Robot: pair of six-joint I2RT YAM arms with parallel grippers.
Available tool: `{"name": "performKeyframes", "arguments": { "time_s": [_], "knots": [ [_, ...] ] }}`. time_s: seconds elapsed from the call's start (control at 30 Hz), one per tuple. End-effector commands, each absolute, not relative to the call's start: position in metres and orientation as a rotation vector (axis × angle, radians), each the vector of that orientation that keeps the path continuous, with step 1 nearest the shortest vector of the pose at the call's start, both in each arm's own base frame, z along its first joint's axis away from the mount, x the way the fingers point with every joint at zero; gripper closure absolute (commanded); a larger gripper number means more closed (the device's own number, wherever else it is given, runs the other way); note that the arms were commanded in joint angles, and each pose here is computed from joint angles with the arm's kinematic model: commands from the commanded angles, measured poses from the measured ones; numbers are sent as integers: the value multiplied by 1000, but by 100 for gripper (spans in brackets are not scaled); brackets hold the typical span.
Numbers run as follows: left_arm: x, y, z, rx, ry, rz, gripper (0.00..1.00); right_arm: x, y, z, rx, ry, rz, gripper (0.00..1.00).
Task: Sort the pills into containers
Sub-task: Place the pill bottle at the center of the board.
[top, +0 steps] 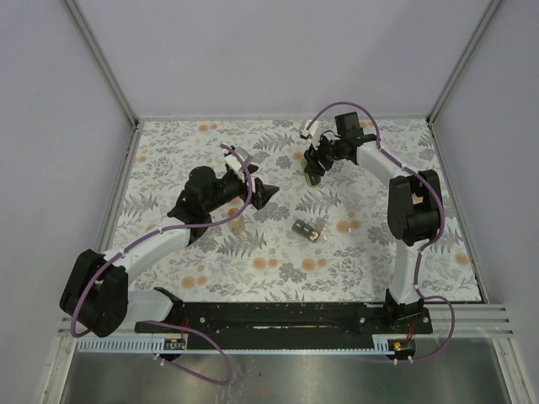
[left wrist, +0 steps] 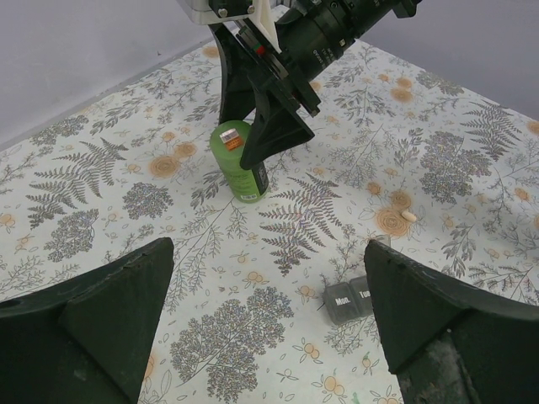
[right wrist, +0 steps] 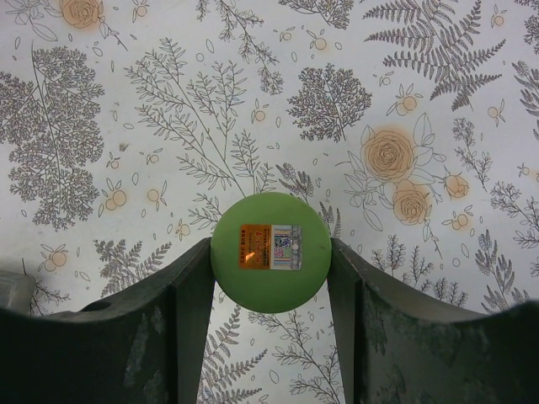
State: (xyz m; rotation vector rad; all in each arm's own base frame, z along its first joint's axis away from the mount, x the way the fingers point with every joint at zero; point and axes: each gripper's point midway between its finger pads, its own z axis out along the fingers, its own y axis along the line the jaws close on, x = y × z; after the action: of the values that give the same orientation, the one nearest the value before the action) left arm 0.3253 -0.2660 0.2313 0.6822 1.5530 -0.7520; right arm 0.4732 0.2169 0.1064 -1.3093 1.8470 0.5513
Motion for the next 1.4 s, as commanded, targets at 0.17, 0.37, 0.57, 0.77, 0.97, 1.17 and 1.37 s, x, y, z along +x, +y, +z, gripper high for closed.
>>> {"name": "performKeyframes", "arguments": {
  "time_s": [0.17, 0.37, 0.57, 0.77, 0.97, 1.17, 1.37],
  "knots": [
    [323, -267, 260, 693, 1447, -763, 1, 472, 210, 111, -1324, 1834, 503, 47],
    [321, -267, 260, 693, 1446, -770, 1, 472, 204, 109, -1322, 1851, 464, 46],
    [320, -267, 262, 695, 1441, -777, 1, 468, 202, 108, -1319, 1862, 461, 37],
    [319, -267, 263, 695, 1439, -781, 1, 465, 202, 109, -1301, 1878, 475, 27],
    [318, -268, 264, 698, 1435, -786, 1, 463, 201, 114, -1292, 1876, 476, 20],
    [318, -268, 263, 699, 1438, -787, 1, 461, 203, 134, -1244, 1862, 483, 15],
    [318, -267, 267, 698, 1433, -792, 1, 455, 203, 163, -1171, 1836, 476, 12]
  ]
}}
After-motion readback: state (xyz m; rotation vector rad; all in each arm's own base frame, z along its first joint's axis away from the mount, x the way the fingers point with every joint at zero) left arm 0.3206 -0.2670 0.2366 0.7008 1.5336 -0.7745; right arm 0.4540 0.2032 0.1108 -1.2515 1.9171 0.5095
